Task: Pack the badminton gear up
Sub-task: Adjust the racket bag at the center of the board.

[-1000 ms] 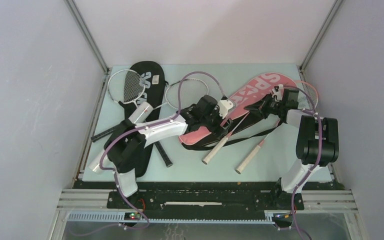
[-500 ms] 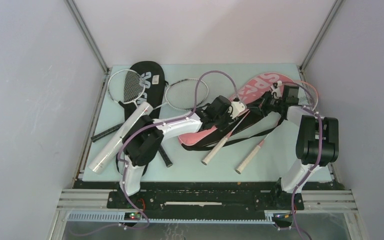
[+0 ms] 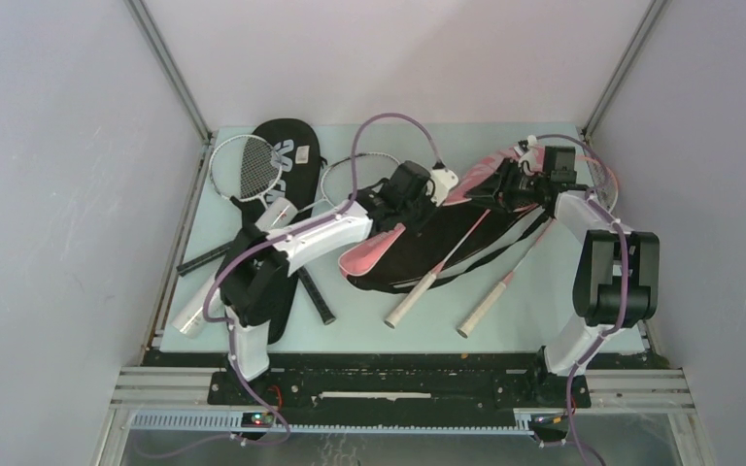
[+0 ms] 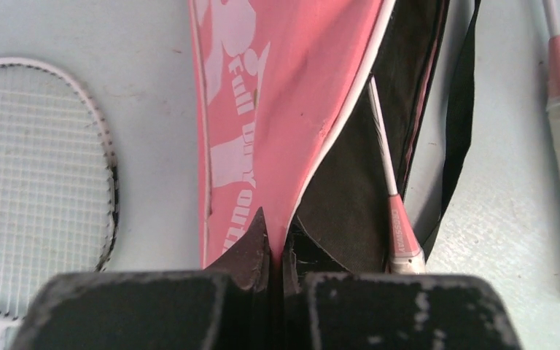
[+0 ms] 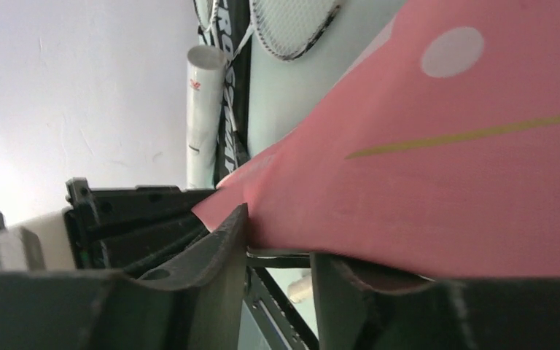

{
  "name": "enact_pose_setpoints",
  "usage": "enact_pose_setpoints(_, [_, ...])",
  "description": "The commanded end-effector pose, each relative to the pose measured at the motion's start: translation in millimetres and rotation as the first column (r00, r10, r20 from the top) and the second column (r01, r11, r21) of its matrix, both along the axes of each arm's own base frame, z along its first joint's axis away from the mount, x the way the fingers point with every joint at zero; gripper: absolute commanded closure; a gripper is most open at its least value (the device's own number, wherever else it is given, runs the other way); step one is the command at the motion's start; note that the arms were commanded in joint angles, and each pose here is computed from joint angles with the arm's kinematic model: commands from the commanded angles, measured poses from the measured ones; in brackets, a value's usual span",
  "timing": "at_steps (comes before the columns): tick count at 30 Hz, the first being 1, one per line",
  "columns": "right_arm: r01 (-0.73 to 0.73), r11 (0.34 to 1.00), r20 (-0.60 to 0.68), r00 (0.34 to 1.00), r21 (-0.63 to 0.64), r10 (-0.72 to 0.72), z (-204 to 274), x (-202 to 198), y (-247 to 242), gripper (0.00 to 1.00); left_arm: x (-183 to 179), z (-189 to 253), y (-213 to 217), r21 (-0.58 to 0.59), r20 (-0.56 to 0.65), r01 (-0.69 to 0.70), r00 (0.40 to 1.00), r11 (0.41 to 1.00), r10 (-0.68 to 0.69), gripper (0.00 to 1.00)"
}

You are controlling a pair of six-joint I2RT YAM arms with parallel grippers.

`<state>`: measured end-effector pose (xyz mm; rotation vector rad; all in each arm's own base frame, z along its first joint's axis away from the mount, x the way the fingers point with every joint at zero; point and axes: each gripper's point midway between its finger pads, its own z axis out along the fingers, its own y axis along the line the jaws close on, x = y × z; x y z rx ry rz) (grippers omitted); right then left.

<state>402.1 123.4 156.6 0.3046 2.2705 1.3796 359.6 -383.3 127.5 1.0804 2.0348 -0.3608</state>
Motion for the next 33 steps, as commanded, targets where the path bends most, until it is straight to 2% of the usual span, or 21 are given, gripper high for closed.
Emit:
enact_pose_setpoints(1, [-0.094,0.994,0.177,0.979,-0.058,0.103,43.5,-9.9,12.0,0.48,15.7,76.9,23.3,-0.192,0.025,-0.115,0.992,0.975,0.121,1.0])
enact_pose_setpoints(4, [-0.135,0.987,0.251,0.956,-0.083,0.152,58.0,-21.0,17.0,0.29,21.1,85.7,33.9,-0.246,-0.032,-0.162,0.987,0.955,0.16,1.0])
enact_pose_setpoints(7, [-0.181,0.978,0.324,0.924,-0.099,0.204,72.7,-34.6,21.8,0.22,24.4,86.9,41.0,-0.292,-0.104,-0.21,0.977,0.933,0.188,1.0])
enact_pose_setpoints(12, [-0.319,0.932,0.435,0.824,-0.172,0.362,87.5,-70.8,42.1,0.21,23.7,85.7,44.9,-0.37,-0.238,-0.278,0.951,0.887,0.199,1.0])
enact_pose_setpoints(20, [-0.499,0.806,0.53,0.611,-0.317,0.588,68.3,-130.7,98.9,0.23,25.1,97.6,45.5,-0.488,-0.417,-0.366,0.895,0.792,0.157,1.0])
enact_pose_setpoints(24, [-0.492,0.791,0.552,0.571,-0.363,0.608,50.8,-136.5,133.5,0.24,22.7,103.9,41.7,-0.543,-0.506,-0.407,0.857,0.735,0.101,1.0])
enact_pose_setpoints(28, [-0.468,0.784,0.63,0.478,-0.407,0.612,42.8,-145.8,175.6,0.23,20.5,102.5,40.1,-0.567,-0.556,-0.438,0.828,0.698,0.068,1.0])
enact_pose_setpoints(33, [-0.489,0.765,0.668,0.405,-0.419,0.625,35.7,-154.7,221.4,0.22,15.0,88.5,38.9,-0.562,-0.596,-0.459,0.802,0.689,0.048,1.0])
